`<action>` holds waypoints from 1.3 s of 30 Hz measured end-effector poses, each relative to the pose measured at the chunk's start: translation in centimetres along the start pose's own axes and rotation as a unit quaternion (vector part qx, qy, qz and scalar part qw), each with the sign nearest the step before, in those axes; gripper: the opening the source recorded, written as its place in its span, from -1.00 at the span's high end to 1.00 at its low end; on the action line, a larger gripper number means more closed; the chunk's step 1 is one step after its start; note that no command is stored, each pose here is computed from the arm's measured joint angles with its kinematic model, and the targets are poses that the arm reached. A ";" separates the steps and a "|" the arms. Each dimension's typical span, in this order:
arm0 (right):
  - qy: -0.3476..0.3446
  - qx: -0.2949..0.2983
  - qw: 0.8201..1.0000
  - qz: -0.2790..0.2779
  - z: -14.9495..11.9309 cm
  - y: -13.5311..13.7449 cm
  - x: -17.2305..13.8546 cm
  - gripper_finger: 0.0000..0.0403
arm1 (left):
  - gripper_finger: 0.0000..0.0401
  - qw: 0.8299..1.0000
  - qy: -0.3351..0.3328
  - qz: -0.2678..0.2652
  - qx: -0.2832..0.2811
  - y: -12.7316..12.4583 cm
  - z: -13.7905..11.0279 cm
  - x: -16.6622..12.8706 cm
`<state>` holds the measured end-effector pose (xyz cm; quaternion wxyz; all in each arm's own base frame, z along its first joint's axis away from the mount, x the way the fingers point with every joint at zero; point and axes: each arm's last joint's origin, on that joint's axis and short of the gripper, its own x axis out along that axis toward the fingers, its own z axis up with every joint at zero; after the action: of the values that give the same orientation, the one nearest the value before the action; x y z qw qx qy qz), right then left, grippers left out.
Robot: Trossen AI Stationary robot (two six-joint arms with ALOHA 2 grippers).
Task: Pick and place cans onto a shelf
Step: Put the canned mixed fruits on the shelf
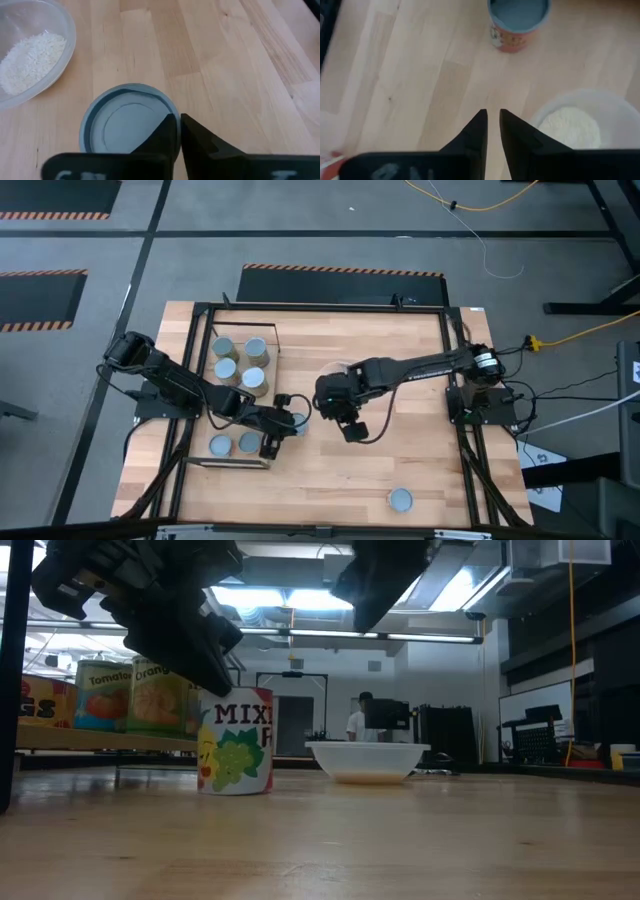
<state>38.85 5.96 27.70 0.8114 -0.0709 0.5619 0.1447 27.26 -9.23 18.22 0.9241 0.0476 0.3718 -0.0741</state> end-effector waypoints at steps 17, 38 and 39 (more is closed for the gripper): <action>-0.019 0.034 0.996 -0.085 -0.7 2.6 -3.9 0.73 | 0.99 0.996 -0.072 -0.050 -0.008 0.5 1.7 -6.6; -0.062 0.054 0.993 -0.085 0.1 2.7 -3.9 0.73 | 1.00 0.995 -0.004 -0.047 -0.088 2.5 -5.7 -20.4; -0.062 0.058 0.993 -0.084 0.1 2.7 -3.9 0.73 | 1.00 0.994 0.006 -0.043 -0.098 2.6 -6.1 -20.6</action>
<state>36.82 7.94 31.51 0.8568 -0.0619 0.5097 0.0471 8.88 -3.72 28.24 0.9179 -0.0592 0.3848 -0.0768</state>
